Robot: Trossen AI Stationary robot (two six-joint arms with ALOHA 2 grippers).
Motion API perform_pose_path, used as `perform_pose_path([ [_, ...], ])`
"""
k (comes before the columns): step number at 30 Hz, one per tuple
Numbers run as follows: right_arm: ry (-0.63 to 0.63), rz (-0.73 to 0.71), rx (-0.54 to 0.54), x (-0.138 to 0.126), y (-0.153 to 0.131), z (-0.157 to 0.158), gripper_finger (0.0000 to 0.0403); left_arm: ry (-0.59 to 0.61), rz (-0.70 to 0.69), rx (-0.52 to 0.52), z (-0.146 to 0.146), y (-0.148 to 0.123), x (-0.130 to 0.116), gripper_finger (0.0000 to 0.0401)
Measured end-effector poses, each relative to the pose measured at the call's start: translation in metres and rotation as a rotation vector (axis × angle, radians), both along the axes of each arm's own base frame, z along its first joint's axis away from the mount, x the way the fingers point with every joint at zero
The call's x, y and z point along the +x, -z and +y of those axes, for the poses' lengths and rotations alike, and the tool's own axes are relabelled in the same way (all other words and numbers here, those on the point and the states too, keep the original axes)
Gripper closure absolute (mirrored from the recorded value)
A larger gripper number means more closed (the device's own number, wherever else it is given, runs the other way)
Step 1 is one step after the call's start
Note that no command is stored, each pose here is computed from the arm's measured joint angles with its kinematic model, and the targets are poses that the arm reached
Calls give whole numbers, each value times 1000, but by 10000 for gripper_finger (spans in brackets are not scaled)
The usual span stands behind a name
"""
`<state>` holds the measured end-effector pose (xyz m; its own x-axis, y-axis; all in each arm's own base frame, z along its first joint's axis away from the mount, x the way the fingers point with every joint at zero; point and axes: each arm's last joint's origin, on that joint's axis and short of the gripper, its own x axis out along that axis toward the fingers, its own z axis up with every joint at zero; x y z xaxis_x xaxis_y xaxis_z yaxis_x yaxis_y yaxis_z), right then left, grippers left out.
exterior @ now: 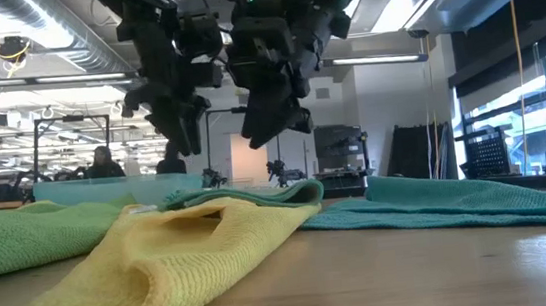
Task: Fold microfiber towels
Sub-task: Put the light green microfiber cloth into the blue bin
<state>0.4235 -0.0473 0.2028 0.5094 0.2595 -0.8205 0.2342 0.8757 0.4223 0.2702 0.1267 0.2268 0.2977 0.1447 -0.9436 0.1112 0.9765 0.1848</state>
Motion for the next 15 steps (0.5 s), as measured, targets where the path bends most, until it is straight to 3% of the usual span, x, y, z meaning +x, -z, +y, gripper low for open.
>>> perform_pose_path([
  [4, 132, 172, 7, -13, 6, -7, 291, -61, 22, 71, 2, -6, -6, 202],
  [7, 216, 265, 27, -22, 9, -20, 290, -120, -9, 69, 2, -17, -13, 204],
  [11, 356, 276, 40, -26, 9, -43, 280, -210, -98, 73, -1, -39, -27, 205],
  [15, 511, 190, 144, -26, 13, -71, 241, -285, -223, 78, -8, -67, -47, 206],
])
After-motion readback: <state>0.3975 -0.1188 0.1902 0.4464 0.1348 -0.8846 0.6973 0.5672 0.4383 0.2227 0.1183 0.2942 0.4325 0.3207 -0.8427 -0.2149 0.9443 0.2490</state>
